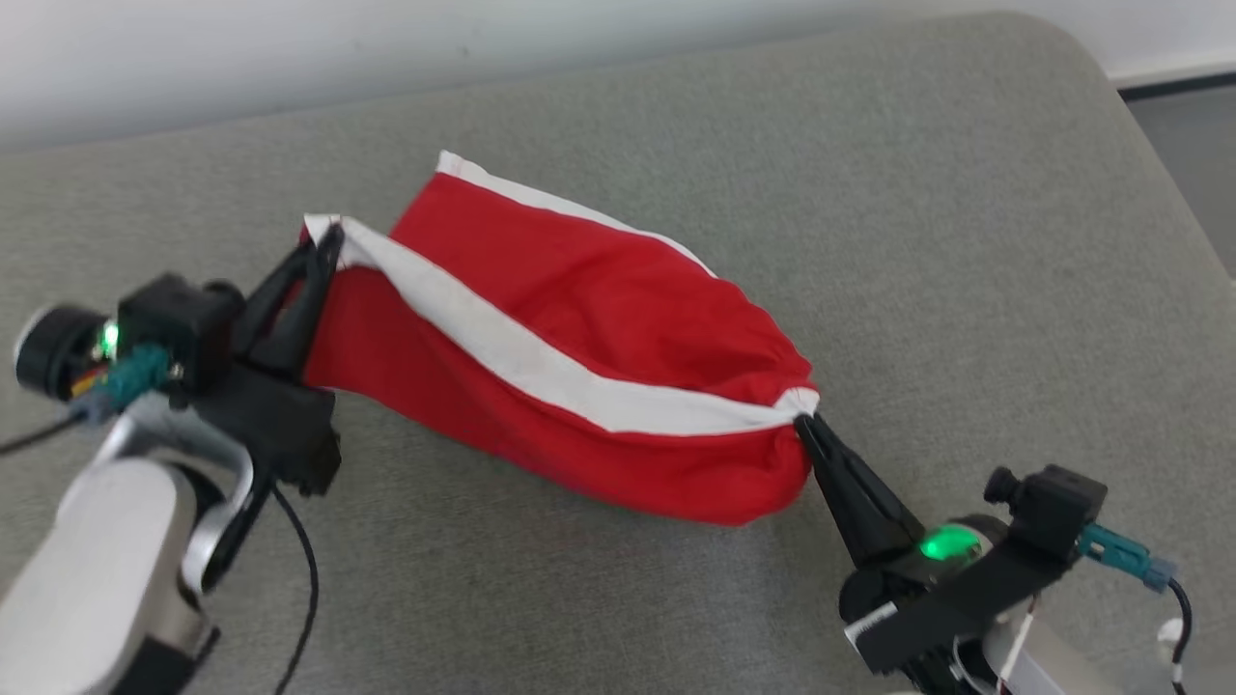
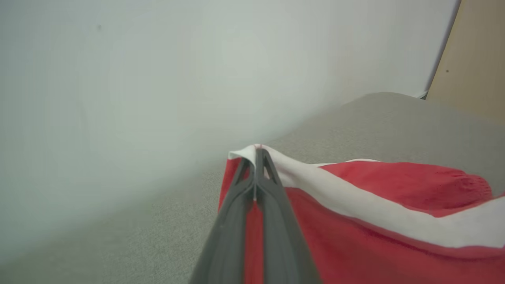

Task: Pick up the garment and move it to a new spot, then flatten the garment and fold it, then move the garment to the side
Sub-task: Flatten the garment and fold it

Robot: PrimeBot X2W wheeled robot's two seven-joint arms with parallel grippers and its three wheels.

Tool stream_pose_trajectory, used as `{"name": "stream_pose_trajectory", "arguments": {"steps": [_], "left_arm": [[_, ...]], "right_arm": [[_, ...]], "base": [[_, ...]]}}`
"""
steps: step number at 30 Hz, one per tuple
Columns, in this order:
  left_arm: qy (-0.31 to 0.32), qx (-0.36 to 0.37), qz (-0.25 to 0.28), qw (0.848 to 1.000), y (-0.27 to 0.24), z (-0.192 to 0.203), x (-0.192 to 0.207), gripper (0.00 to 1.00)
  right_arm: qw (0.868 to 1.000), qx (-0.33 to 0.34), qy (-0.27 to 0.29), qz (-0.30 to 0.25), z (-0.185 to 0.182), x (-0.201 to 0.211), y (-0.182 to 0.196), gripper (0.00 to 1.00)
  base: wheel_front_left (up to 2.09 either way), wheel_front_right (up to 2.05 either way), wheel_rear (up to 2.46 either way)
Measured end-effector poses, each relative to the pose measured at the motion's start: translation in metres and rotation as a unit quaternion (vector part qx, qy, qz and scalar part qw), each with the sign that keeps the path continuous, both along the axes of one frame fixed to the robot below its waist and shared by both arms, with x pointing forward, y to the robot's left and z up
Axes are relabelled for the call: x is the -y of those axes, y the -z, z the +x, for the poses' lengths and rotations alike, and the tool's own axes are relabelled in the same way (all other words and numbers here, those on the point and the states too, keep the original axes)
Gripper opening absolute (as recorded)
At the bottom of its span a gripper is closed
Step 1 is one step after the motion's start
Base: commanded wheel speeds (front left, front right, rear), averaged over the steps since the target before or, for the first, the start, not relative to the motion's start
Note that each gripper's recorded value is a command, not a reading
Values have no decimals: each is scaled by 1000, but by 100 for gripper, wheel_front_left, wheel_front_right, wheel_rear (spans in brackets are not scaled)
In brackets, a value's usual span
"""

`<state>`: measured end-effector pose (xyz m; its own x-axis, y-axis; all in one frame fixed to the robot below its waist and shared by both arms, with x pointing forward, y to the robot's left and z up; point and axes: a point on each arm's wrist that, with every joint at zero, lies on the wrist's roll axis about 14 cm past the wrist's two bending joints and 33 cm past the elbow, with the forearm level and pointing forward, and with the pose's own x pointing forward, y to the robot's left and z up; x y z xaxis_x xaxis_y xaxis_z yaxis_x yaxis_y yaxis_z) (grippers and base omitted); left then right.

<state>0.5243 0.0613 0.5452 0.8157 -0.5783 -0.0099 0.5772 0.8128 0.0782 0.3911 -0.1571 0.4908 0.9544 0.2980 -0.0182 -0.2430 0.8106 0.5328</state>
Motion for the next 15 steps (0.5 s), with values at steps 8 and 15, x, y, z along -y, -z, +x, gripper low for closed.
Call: {"name": "stream_pose_trajectory", "arguments": {"steps": [8, 15], "left_arm": [[42, -35, 46, 997, 33, 54, 34, 0], [55, -52, 61, 995, 55, 88, 54, 0]], "right_arm": [[999, -10, 47, 5, 30, 15, 15, 0], [996, 1, 94, 1, 49, 36, 12, 0]], "base": [[0, 0, 0], [0, 0, 0]]}}
